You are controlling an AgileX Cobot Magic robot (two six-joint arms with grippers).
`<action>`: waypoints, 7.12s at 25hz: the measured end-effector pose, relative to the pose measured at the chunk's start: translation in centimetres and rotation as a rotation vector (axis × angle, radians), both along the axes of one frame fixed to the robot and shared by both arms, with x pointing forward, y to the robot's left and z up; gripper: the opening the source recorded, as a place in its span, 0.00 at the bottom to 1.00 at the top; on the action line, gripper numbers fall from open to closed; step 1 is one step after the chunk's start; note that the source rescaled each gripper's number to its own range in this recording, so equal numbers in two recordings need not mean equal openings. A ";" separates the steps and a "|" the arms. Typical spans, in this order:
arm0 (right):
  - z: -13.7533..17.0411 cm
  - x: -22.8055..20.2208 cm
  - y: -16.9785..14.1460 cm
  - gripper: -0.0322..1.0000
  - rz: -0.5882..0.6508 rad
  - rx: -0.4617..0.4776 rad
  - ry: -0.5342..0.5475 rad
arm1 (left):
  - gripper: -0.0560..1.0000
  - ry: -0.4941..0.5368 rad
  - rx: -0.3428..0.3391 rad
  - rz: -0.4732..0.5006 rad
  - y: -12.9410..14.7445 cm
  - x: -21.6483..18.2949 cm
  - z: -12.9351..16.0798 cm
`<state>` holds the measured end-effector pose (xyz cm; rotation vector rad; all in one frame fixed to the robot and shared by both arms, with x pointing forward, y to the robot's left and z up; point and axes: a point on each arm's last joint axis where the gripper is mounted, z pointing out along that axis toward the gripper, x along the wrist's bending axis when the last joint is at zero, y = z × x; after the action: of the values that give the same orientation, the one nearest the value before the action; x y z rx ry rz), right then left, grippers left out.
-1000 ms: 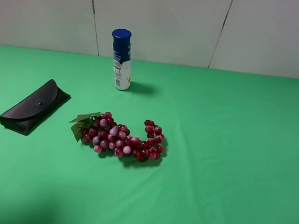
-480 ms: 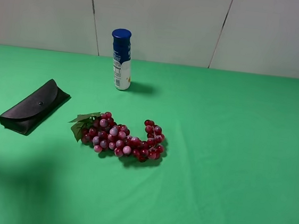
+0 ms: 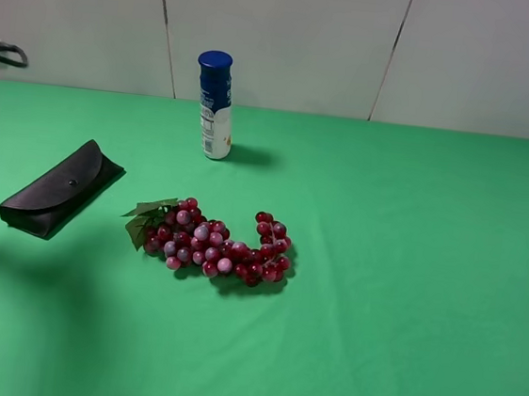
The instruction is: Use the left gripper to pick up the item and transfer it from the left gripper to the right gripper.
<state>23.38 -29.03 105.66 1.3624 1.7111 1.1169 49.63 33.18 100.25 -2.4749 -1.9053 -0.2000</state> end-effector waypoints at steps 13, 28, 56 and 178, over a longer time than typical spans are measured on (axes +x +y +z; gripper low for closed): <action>0.0 0.0 0.0 1.00 0.000 0.000 0.000 | 1.00 0.054 0.002 -0.114 -2.1 3.2 -5.6; 0.0 0.0 0.0 1.00 0.000 0.000 0.000 | 1.00 0.079 -0.005 -0.206 -4.3 4.9 -10.7; 0.0 0.0 0.0 1.00 0.000 0.000 0.000 | 0.13 0.095 -0.009 -0.194 -4.3 5.2 -12.4; -3.2 20.5 8.7 1.00 0.628 0.459 0.326 | 0.08 -0.208 -0.067 -1.449 -28.5 -2.6 2.6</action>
<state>43.90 -20.33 102.42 1.3555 2.3138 1.8005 47.02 4.68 102.87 -3.3535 0.2318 -0.3673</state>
